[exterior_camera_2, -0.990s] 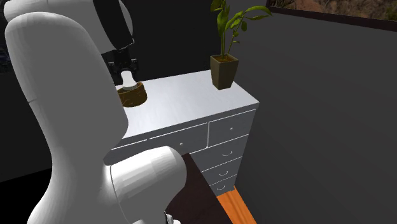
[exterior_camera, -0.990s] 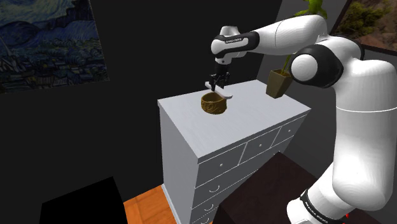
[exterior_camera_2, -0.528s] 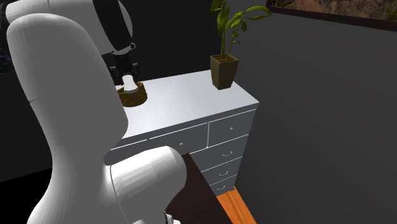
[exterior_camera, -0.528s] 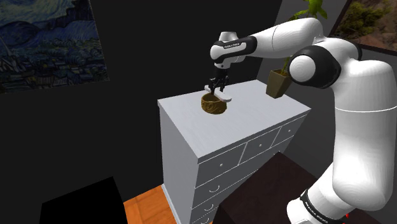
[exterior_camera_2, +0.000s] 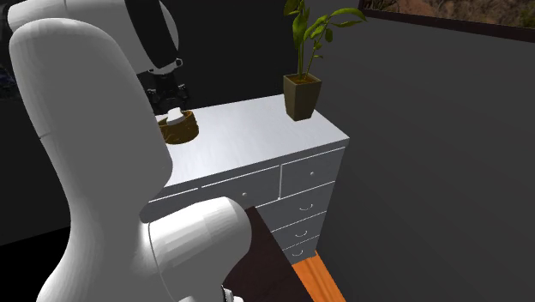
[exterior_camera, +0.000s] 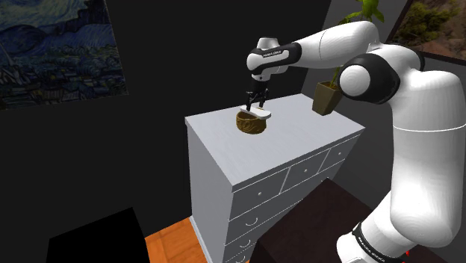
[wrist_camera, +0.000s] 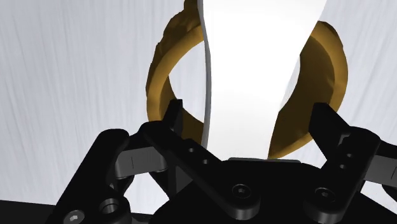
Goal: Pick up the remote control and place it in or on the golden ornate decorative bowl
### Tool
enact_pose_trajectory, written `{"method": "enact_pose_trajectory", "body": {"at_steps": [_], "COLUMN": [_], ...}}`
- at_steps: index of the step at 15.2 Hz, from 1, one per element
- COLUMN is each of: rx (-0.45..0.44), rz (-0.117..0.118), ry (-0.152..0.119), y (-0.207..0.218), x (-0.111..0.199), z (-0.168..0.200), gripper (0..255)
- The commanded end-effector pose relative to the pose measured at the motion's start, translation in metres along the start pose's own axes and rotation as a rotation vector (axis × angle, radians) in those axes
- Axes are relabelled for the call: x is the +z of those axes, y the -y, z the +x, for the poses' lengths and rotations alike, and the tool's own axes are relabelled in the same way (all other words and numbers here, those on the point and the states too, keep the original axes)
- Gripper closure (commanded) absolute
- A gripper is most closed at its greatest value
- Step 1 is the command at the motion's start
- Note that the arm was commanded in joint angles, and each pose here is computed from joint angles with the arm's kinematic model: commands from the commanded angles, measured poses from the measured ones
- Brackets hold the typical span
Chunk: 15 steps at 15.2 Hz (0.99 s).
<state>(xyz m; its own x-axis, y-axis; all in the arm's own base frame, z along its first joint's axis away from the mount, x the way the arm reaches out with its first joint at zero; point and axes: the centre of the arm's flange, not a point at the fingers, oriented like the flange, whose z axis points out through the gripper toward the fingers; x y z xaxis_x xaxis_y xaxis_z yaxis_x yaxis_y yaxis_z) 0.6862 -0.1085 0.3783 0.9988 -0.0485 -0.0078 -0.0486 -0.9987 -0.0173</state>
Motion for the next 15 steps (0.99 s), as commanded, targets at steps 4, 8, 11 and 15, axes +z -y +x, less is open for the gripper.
{"method": "enact_pose_trajectory", "body": {"at_steps": [4,8,11,15], "rx": [0.000,0.000,0.000,0.000], "rz": [0.000,0.000,0.000,0.000], "ry": [0.000,0.000,0.000,0.000], "y": [0.000,0.000,0.000,0.000], "x": [-0.013,-0.050,-0.050,-0.050], "z": [0.000,0.000,0.000,0.000], "gripper": [0,0,0,0]}}
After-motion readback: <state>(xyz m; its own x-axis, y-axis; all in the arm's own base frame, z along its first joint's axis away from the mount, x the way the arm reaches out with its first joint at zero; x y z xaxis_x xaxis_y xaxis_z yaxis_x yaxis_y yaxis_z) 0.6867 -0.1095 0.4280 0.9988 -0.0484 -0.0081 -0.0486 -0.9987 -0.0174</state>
